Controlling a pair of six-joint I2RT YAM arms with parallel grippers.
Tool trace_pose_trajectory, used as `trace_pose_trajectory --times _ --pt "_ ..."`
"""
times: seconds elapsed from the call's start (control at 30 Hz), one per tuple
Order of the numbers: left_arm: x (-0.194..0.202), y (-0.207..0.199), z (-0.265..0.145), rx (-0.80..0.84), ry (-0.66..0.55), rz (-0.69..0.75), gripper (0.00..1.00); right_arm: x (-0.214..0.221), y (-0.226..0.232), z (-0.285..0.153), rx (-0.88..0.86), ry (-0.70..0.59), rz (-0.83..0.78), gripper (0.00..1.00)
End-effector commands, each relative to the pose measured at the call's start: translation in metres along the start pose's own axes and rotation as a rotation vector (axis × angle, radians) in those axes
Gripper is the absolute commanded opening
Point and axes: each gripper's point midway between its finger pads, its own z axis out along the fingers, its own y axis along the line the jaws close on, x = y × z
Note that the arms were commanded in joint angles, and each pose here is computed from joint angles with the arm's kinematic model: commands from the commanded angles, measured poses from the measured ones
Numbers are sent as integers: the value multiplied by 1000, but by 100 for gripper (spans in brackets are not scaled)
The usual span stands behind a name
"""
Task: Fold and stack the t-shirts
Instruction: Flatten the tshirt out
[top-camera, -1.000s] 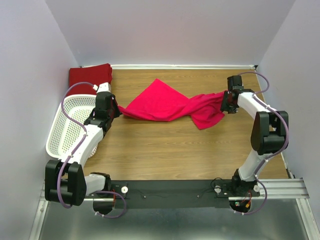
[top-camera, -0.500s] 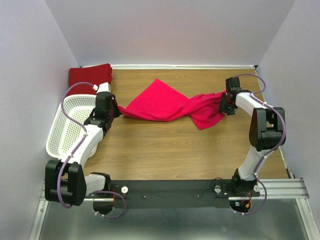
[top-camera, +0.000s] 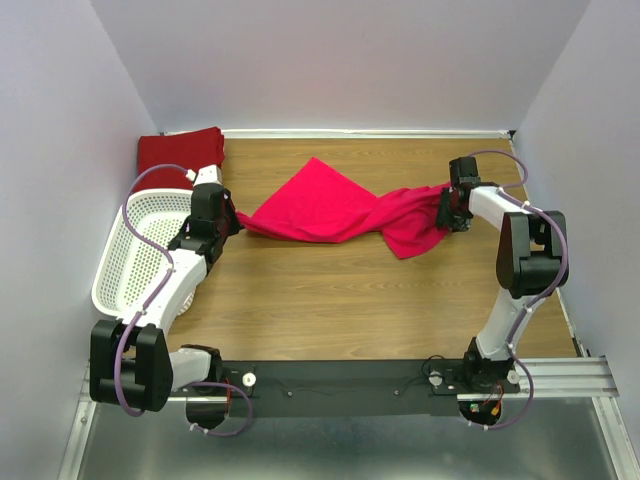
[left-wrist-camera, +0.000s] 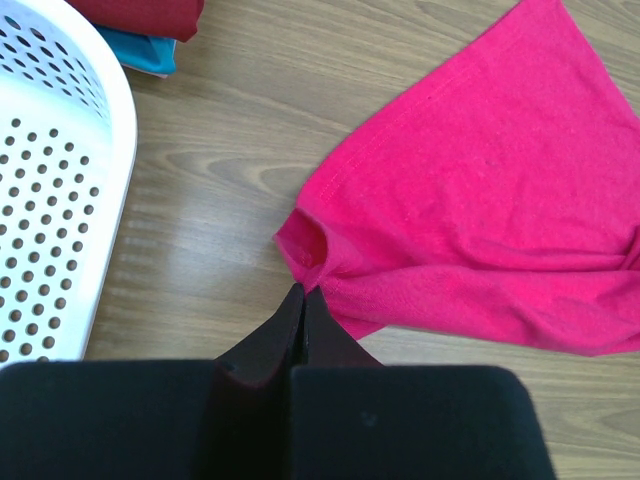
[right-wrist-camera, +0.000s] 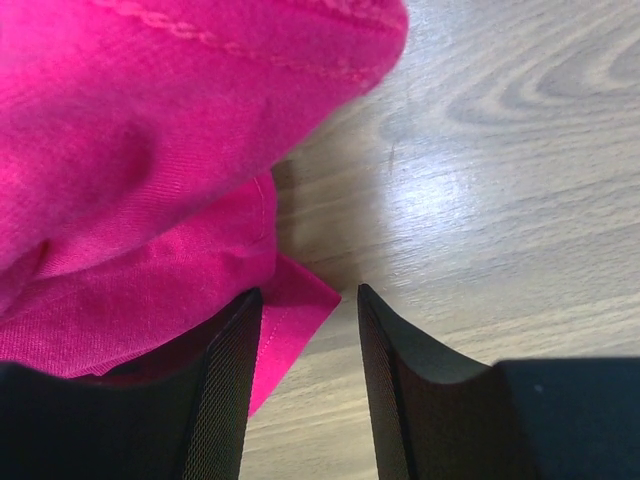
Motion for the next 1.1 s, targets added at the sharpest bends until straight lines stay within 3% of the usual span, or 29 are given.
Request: trace_pose_trajectory --times 0.0,0.23,0.57,0.7,0.9,1.07 --pt "-2 3 -2 1 -13 3 0 20 0 13 4 47 -36 50" --pt "-1 3 -1 1 -11 2 0 33 1 18 -12 82 -55 42" --pt "-1 2 -2 4 -11 -5 0 24 -1 -2 -11 27 -11 6" --pt "-7 3 0 2 -28 -22 0 -6 -9 -29 27 -86 31 1" --pt "-67 -10 -4 11 -110 -53 0 -91 -19 -107 47 -369 106 1" --pt "-175 -37 -32 35 -278 -107 0 -159 -38 -193 71 -607 188 1"
